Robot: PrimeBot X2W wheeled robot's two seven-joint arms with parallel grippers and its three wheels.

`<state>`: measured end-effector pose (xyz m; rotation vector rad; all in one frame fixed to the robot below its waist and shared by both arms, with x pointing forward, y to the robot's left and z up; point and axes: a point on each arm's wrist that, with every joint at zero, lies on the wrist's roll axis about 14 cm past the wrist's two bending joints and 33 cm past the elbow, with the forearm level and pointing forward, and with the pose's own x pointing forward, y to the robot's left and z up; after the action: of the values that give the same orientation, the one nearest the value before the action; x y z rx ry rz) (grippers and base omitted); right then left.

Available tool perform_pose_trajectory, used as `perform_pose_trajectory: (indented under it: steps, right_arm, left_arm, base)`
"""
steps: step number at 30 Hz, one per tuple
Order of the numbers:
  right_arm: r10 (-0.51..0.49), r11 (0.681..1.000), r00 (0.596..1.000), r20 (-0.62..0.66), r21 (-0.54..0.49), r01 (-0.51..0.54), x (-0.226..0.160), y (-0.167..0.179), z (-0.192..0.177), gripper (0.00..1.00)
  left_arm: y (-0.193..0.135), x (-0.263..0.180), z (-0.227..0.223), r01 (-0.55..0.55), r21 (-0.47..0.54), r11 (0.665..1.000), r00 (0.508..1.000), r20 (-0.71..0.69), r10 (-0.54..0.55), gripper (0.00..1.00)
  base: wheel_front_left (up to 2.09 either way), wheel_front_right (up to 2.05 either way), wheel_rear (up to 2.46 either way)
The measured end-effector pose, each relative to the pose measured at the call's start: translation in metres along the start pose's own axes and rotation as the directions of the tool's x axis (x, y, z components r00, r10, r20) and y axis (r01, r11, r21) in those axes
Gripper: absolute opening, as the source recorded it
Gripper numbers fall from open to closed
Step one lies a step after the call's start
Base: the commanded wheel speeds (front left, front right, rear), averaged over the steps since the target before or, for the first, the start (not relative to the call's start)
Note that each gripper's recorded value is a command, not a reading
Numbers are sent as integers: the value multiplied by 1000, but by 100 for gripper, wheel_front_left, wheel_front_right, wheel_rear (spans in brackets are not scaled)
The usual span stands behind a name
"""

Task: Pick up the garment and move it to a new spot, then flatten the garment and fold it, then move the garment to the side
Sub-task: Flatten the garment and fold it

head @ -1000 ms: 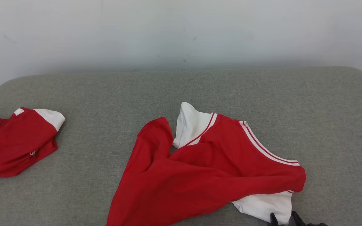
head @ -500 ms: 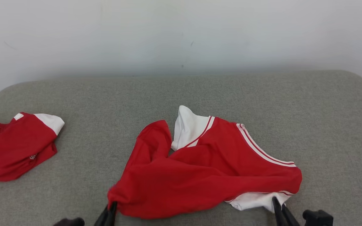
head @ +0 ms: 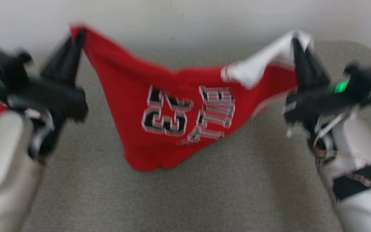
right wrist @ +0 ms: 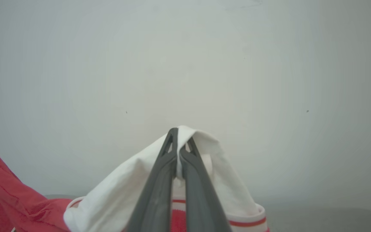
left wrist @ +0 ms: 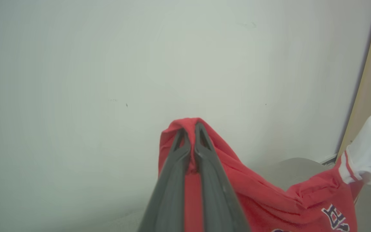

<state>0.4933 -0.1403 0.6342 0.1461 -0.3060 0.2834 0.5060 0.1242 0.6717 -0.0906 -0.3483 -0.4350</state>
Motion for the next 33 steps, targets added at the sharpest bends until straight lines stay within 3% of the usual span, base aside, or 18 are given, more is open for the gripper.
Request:
perform_pose_trajectory:
  steps: [7,13,23,33]
  right_arm:
    - [60,996,982,179,-72,-47,105,-7,89,0]
    - [54,993,969,241,-118,-26,172,-23,136,0]
    - [-76,961,975,210,-246,128,229,-82,141,0]
    - [-111,955,979,168,-256,152,251,-94,109,0]
  left_arm:
    - [31,104,72,33,38,999,991,129,-38,0]
    - [52,168,105,27,54,998,976,213,-37,0]
    - [78,230,75,-12,62,998,984,178,1,0]
    - [88,251,35,-24,24,999,991,133,20,0]
  base:
    - [0,0,0]
    - [0,0,0]
    - [0,0,0]
    - [0,0,0]
